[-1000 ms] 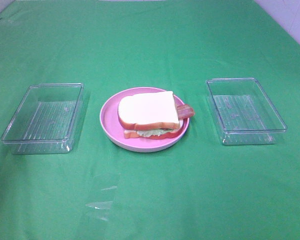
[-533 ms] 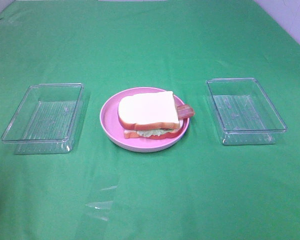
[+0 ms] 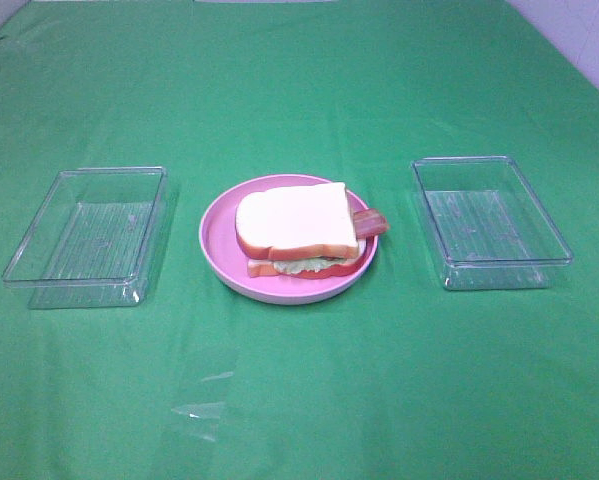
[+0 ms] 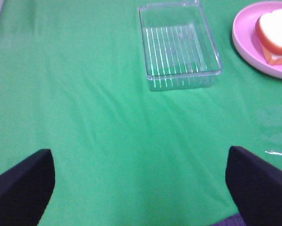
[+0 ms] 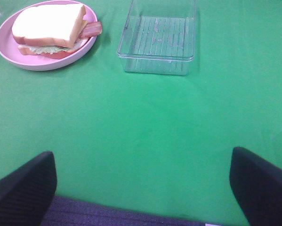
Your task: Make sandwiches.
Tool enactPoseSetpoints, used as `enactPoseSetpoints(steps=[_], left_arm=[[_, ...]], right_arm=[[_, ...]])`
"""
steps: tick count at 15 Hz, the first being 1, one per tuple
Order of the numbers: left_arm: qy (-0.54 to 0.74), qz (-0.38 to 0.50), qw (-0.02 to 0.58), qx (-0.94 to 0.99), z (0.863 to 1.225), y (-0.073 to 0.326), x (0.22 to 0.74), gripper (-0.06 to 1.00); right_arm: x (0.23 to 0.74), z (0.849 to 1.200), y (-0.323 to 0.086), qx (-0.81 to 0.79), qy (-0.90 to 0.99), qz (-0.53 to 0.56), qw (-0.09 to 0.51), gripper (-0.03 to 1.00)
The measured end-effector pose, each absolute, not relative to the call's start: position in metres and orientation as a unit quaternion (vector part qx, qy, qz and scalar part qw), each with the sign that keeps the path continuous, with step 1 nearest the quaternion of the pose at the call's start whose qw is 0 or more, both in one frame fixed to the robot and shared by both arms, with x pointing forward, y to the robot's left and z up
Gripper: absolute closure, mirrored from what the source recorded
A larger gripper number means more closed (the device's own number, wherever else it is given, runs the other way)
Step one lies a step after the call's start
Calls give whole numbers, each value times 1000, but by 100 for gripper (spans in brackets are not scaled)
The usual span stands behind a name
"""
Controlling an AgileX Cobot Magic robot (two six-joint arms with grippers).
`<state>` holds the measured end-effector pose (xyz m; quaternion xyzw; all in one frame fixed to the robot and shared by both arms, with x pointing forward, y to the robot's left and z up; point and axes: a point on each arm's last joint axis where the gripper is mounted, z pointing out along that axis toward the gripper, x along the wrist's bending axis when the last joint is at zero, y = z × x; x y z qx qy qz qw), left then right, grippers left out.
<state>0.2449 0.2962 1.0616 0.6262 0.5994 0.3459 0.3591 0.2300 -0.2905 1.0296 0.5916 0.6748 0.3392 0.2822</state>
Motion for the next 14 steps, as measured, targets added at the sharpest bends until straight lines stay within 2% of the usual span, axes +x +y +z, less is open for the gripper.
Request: enactPoseSetpoints(steps=[5, 14], left_arm=[[587, 367, 375, 617, 1056, 296, 230, 5], [585, 328, 415, 615, 1057, 287, 230, 5]], right_arm=[[230, 1030, -291, 592, 675, 339, 282, 1], [230, 1030, -290, 591, 675, 340, 281, 1]])
